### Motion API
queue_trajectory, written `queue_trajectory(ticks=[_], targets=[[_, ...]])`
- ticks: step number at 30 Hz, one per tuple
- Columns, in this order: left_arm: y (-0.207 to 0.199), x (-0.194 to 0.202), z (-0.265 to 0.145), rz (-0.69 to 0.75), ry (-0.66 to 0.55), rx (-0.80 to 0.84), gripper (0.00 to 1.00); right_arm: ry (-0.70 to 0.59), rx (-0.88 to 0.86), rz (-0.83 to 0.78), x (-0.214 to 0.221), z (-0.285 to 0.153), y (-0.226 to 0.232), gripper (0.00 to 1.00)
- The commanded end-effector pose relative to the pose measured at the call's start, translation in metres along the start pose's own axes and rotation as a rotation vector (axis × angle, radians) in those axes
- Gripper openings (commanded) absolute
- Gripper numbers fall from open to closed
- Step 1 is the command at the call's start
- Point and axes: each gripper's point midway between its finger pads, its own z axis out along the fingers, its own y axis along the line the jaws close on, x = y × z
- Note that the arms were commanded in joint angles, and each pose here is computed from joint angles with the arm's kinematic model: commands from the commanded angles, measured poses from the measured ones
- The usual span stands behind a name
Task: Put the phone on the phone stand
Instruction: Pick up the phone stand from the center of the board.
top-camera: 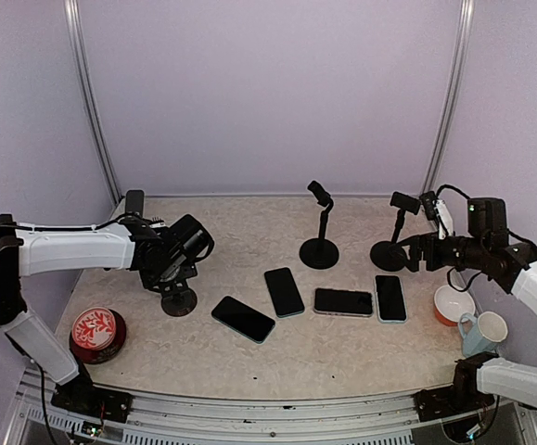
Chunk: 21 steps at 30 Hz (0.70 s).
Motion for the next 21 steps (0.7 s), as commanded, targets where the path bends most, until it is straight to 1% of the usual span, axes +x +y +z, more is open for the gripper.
queue_trajectory(ticks=[1, 9, 12, 17, 21], targets=[[-0.001, 0.002, 0.005, 0.027, -0.016, -0.012, 0.77, -0.014, -0.003, -0.008, 0.0, -0.002, 0.003, 1.0], [0.0, 0.005, 0.004, 0.032, -0.017, -0.01, 0.65, -0.015, -0.004, -0.007, 0.0, -0.002, 0.003, 1.0], [-0.003, 0.001, -0.001, 0.04, -0.036, 0.002, 0.62, -0.014, -0.003, -0.006, 0.0, -0.002, 0.003, 1.0], [-0.016, -0.017, -0.012, 0.08, -0.078, 0.05, 0.57, -0.015, -0.004, -0.005, 0.0, -0.001, 0.003, 1.0], [-0.026, -0.038, -0.026, 0.1, -0.135, 0.096, 0.57, -0.016, -0.006, -0.006, 0.0, -0.002, 0.003, 1.0]])
